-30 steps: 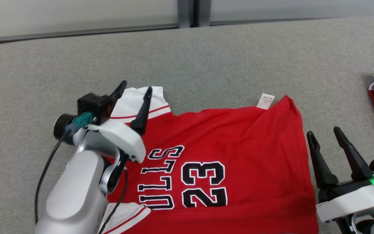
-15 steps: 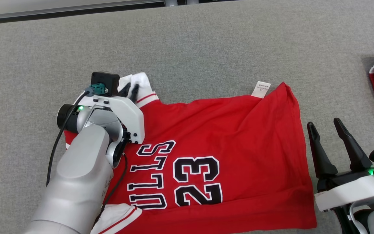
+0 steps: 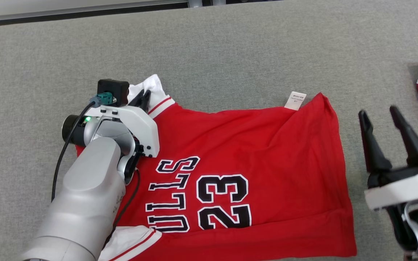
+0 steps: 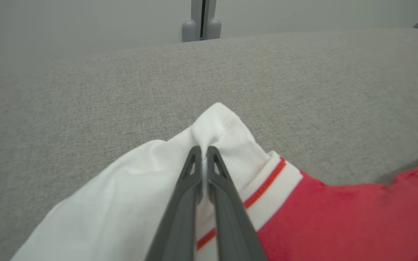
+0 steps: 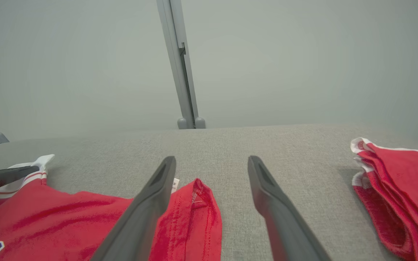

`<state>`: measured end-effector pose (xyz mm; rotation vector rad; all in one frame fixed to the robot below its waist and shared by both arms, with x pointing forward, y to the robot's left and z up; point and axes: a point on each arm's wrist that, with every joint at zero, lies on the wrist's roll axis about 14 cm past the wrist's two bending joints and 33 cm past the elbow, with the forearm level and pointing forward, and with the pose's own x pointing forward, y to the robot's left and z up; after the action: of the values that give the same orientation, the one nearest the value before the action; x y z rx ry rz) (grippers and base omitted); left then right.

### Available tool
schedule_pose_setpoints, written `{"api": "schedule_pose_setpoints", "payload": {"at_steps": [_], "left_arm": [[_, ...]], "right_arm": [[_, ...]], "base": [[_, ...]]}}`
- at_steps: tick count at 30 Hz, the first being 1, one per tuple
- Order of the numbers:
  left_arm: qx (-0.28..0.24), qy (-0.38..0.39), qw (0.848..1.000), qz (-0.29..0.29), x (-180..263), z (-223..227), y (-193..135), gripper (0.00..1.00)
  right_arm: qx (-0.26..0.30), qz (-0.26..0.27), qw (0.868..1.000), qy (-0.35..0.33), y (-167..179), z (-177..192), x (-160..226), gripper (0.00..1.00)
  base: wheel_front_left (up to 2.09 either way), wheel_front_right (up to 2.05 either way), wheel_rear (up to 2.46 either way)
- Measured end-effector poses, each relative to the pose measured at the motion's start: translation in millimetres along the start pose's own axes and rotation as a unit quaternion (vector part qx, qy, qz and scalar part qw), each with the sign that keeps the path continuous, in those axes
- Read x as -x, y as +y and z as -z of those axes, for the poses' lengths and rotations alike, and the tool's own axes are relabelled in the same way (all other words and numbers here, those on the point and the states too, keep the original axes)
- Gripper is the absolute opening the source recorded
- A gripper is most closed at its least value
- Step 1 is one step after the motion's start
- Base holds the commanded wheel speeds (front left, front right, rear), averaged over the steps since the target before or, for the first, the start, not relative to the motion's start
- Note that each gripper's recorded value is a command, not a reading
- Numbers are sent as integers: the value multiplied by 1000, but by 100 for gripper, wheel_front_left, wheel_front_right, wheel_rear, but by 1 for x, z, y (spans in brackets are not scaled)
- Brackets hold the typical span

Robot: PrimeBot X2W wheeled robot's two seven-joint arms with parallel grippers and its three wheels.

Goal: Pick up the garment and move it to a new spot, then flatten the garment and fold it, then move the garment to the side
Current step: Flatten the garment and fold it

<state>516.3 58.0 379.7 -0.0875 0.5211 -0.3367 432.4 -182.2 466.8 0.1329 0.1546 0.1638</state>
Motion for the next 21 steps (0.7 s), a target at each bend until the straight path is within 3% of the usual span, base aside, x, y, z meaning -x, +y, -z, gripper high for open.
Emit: {"api": "schedule_pose_setpoints", "payload": {"at_steps": [7, 12, 17, 19, 20, 21], "left_arm": [[14, -24, 1000, 12, -1, -8, -1, 0], [23, -35, 999, 11, -3, -10, 3, 0], [33, -41, 999, 5, 0, -6, 8, 0], [37, -44, 998, 0, 1, -6, 10, 0], [38, -46, 998, -1, 2, -7, 10, 0], [39, -49, 998, -1, 2, -7, 10, 0]], "right_arm": [[14, -42, 999, 28, 9, 2, -47, 100], [-1, -47, 993, 105, 7, 45, -72, 100], [-17, -50, 981, 188, 10, 90, -73, 100], [-24, -50, 979, 198, 9, 94, -72, 44], [-24, -48, 978, 200, 6, 95, -71, 32], [-29, -46, 979, 198, 5, 94, -72, 0]], "base": [[0, 0, 0], [0, 0, 0], [0, 0, 0], [0, 0, 0], [0, 0, 0], [0, 0, 0]]}}
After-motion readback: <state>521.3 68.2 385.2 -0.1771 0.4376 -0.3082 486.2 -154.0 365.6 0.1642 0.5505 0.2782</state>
